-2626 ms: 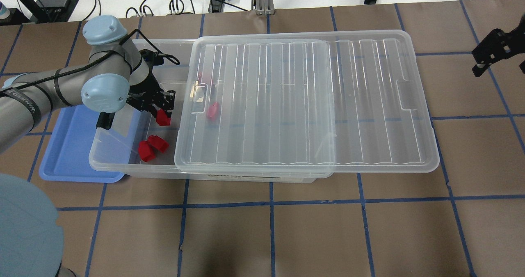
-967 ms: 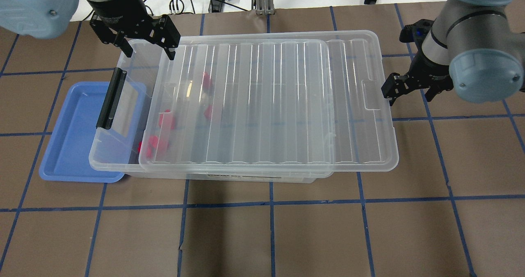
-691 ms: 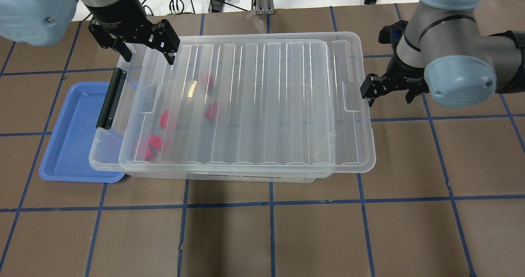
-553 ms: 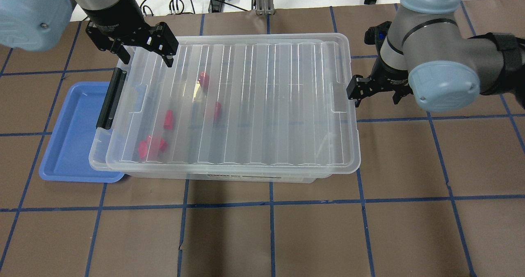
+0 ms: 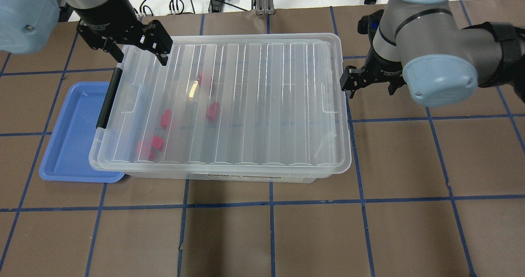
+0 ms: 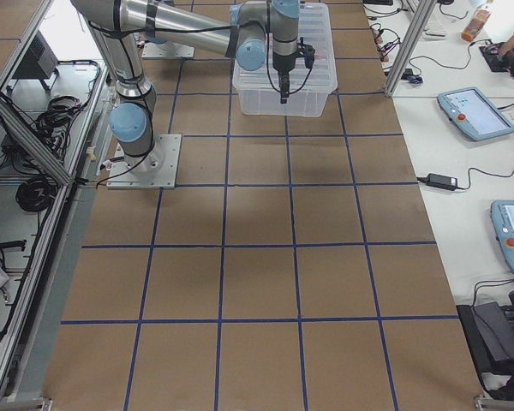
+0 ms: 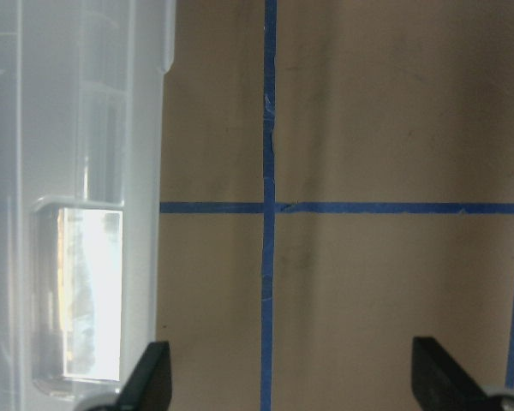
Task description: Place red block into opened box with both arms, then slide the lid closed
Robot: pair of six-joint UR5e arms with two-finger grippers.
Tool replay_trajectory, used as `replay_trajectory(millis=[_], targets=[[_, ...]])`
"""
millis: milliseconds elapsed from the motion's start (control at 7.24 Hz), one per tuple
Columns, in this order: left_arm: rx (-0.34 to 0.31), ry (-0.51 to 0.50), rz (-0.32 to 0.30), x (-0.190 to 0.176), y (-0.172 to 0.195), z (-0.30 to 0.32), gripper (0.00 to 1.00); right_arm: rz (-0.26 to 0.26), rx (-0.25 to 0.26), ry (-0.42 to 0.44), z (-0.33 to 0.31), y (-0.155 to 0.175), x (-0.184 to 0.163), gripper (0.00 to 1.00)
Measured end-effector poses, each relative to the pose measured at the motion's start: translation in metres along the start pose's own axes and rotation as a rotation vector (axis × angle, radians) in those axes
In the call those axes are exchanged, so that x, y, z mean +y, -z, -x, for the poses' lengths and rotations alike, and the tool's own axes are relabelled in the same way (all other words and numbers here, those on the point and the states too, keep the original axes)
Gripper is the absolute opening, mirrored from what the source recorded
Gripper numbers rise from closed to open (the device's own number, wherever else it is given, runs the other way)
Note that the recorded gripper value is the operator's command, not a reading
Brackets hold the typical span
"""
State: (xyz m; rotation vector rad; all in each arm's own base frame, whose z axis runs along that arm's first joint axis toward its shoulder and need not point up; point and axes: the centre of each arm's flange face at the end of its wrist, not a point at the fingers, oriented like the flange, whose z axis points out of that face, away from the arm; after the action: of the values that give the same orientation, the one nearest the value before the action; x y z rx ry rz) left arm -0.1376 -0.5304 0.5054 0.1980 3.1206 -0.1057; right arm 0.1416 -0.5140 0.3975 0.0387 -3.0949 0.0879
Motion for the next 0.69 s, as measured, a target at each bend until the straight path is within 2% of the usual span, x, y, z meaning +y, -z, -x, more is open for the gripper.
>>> replay_trajectory(millis=[276, 415, 691], targets=[[-0.009, 0.004, 0.003, 0.000, -0.001, 0.001, 1.00, 0.000, -0.009, 0.019, 0.016, 0.082, 0.009, 1.00], [-0.011, 0.011, 0.007, 0.001, -0.002, 0.001, 1.00, 0.005, -0.010, 0.028, 0.022, 0.100, 0.013, 1.00], [-0.015, 0.039, 0.019, 0.000, -0.002, 0.002, 1.00, 0.024, -0.010, 0.030, 0.023, 0.100, 0.015, 1.00]])
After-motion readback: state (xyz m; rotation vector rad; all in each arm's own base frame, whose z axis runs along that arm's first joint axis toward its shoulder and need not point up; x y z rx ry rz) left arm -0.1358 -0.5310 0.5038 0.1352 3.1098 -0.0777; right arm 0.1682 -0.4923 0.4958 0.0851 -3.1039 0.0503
